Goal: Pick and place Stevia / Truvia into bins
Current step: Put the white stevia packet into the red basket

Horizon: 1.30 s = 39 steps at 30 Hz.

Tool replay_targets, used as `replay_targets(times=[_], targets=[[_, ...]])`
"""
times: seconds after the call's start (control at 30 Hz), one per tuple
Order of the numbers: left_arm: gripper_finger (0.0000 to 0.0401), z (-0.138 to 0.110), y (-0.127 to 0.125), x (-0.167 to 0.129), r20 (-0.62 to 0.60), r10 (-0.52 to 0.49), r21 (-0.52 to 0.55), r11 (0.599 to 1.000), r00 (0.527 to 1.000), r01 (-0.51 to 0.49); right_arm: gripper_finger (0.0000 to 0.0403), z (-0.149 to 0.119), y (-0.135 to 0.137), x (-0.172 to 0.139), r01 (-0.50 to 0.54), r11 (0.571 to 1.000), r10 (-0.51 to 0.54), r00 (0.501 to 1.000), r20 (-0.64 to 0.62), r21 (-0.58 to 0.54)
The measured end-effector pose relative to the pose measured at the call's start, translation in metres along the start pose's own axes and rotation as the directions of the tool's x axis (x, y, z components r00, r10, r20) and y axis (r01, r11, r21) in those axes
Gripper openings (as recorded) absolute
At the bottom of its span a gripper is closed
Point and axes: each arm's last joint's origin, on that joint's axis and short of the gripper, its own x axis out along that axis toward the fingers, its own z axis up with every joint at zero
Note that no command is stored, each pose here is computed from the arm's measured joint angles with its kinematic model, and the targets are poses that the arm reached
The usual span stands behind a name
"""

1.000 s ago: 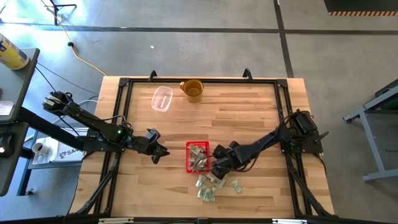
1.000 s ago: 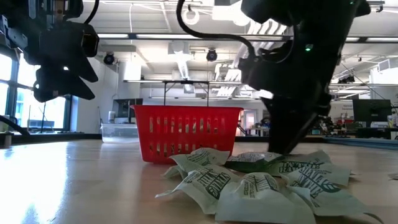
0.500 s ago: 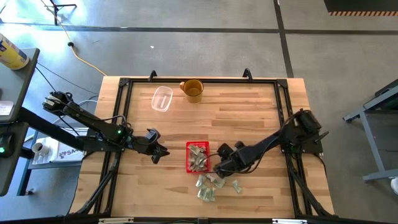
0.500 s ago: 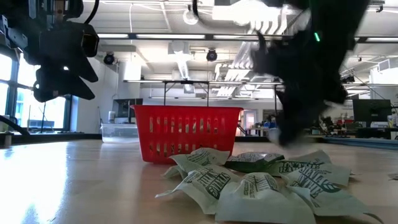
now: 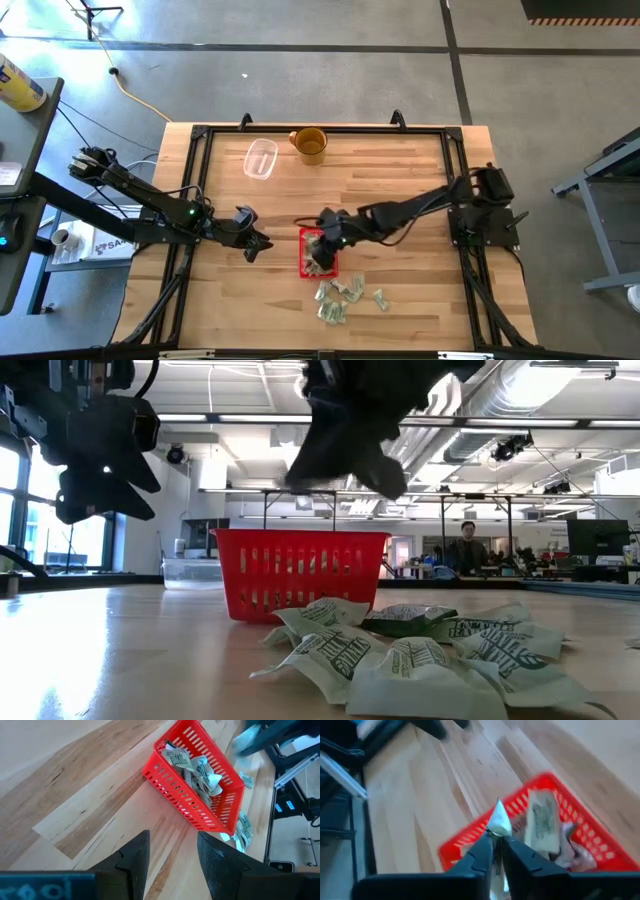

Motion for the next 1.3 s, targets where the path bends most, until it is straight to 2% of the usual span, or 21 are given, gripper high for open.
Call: replay_targets(times=[0.13,0.27,0.33,0.47,0.63,0.83,1.03,1.3], targets=[[0.0198,0.000,0.000,0.000,0.001,0.000,0.000,1.000,1.000,0.000,0.0083,0.002,-0.006,0.004,-0.001,0.998,0.003,0.999,-0.036,0.056],[0.0198,0.000,0.000,0.000,0.002,0.000,-0.001,1.000,1.000,0.000,0.0127,0.001,-0.006,0.005,0.000,0.998,0.003,0.999,-0.042,0.059],[0.0198,0.000,0.000,0.000,0.003,0.000,-0.001,1.000,1.000,0.000,0.0141,-0.002,-0.004,0.004,0.000,0.999,0.003,0.999,-0.049,0.053],[0.0198,0.000,0.000,0.000,0.002,-0.001,-0.003,1.000,1.000,0.001,0.0149,-0.014,-0.001,0.003,0.071,0.997,-0.069,0.995,-0.066,0.028],[0.0198,0.000,0.000,0.000,0.002,0.000,-0.002,1.000,1.000,0.000,0.0117,-0.018,0.003,0.004,0.051,0.998,-0.054,0.996,-0.077,-0.041],[0.0198,0.001,0.000,0.000,0.027,0.012,-0.002,1.000,1.000,-0.012,0.0012,-0.015,-0.001,0.008,0.079,0.982,-0.088,0.995,-0.046,-0.174],[0.0198,0.001,0.000,0.000,0.031,0.010,-0.002,1.000,0.999,-0.010,0.0010,-0.012,-0.009,0.015,0.081,0.958,-0.099,0.994,-0.052,-0.273],[0.0198,0.002,-0.002,0.000,0.042,-0.011,-0.012,1.000,0.999,0.012,0.0003,-0.005,-0.026,0.040,0.020,0.967,-0.040,0.997,-0.073,-0.255]])
